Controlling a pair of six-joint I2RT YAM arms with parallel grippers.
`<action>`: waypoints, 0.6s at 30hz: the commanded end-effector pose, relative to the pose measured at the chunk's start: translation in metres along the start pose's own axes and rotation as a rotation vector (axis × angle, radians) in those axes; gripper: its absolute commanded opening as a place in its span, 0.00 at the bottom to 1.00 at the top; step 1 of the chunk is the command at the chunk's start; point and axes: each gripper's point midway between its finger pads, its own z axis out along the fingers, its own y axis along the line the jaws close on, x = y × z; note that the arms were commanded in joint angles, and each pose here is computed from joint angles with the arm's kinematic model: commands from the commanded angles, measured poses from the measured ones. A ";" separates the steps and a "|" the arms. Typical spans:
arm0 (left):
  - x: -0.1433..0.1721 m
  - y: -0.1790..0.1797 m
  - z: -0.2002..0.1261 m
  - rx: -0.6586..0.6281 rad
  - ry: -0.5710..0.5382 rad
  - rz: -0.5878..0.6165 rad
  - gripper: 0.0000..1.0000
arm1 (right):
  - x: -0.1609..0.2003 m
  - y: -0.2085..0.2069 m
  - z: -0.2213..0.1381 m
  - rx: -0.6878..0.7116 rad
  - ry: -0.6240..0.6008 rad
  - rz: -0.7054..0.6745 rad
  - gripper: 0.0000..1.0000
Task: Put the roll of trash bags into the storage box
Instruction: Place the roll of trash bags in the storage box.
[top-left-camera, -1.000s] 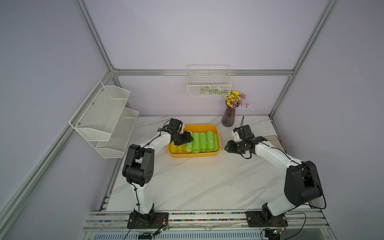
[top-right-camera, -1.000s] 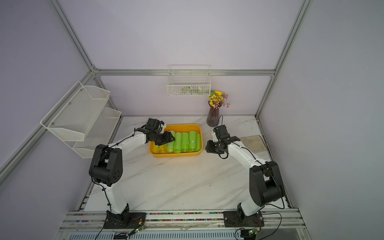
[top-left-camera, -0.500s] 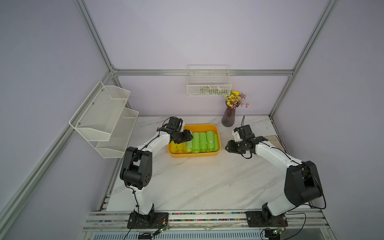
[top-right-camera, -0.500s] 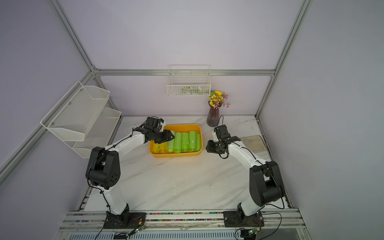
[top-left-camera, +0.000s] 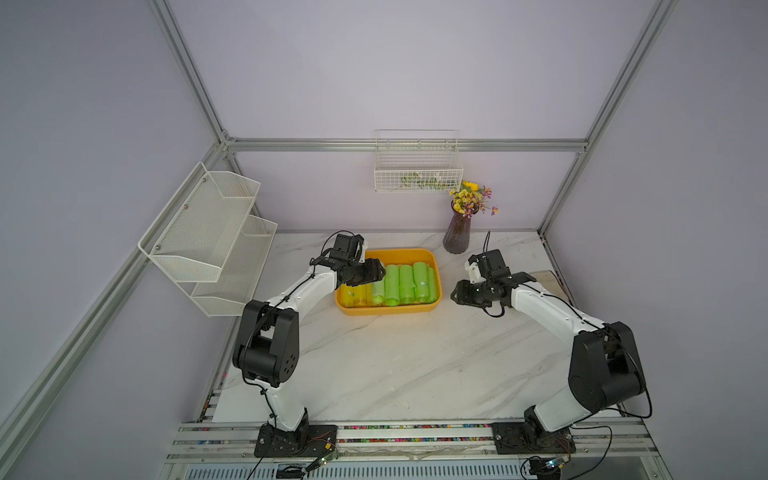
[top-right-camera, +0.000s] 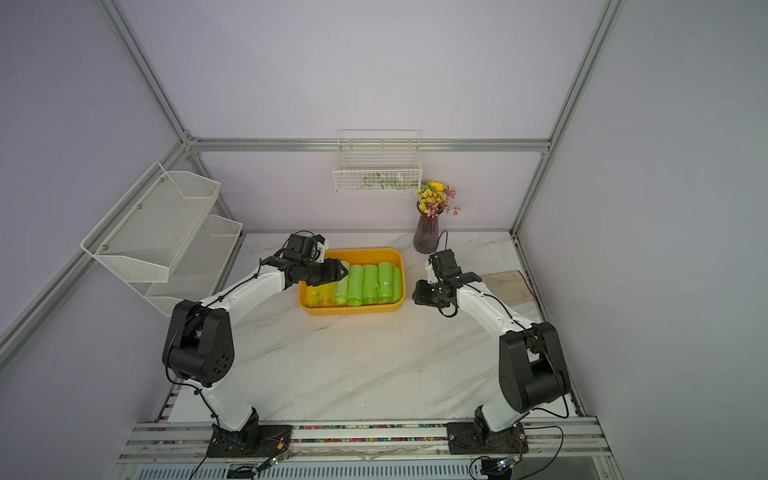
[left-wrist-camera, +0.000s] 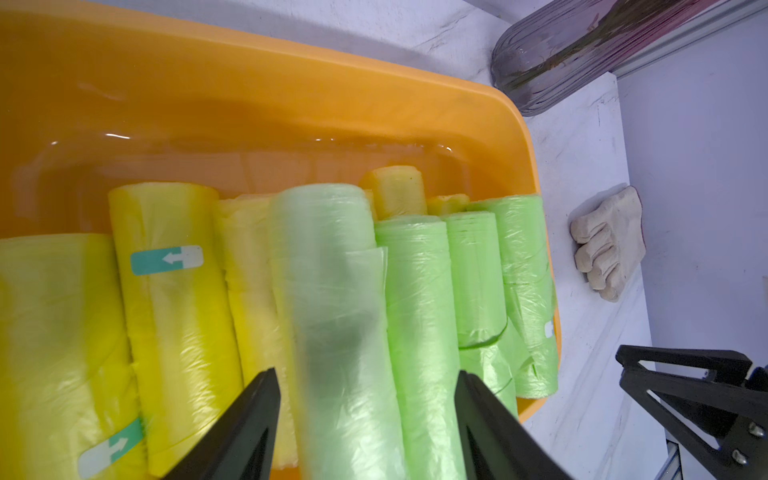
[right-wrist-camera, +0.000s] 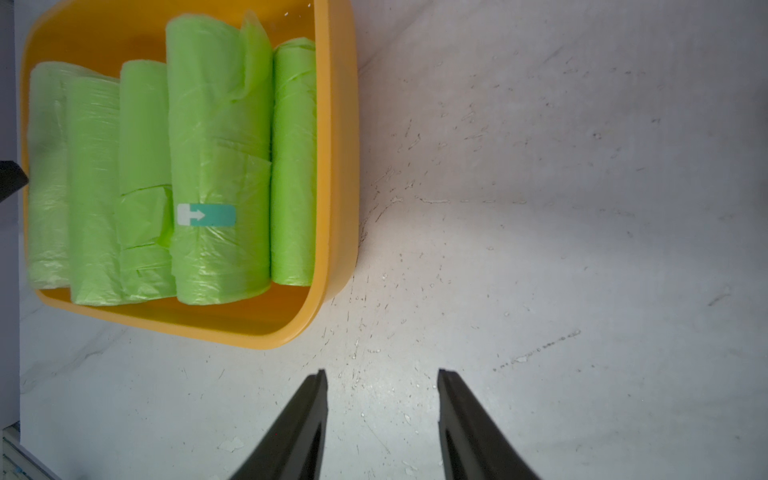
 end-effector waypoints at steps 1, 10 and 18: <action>-0.023 0.001 -0.019 -0.009 -0.107 0.025 0.69 | -0.007 -0.002 -0.005 0.004 -0.038 -0.007 0.48; -0.023 0.049 -0.047 -0.178 -0.241 0.006 0.74 | -0.017 -0.004 -0.019 0.016 -0.140 -0.008 0.46; -0.025 0.073 -0.071 -0.282 -0.372 0.033 1.00 | -0.035 0.000 -0.046 -0.002 -0.320 -0.036 0.46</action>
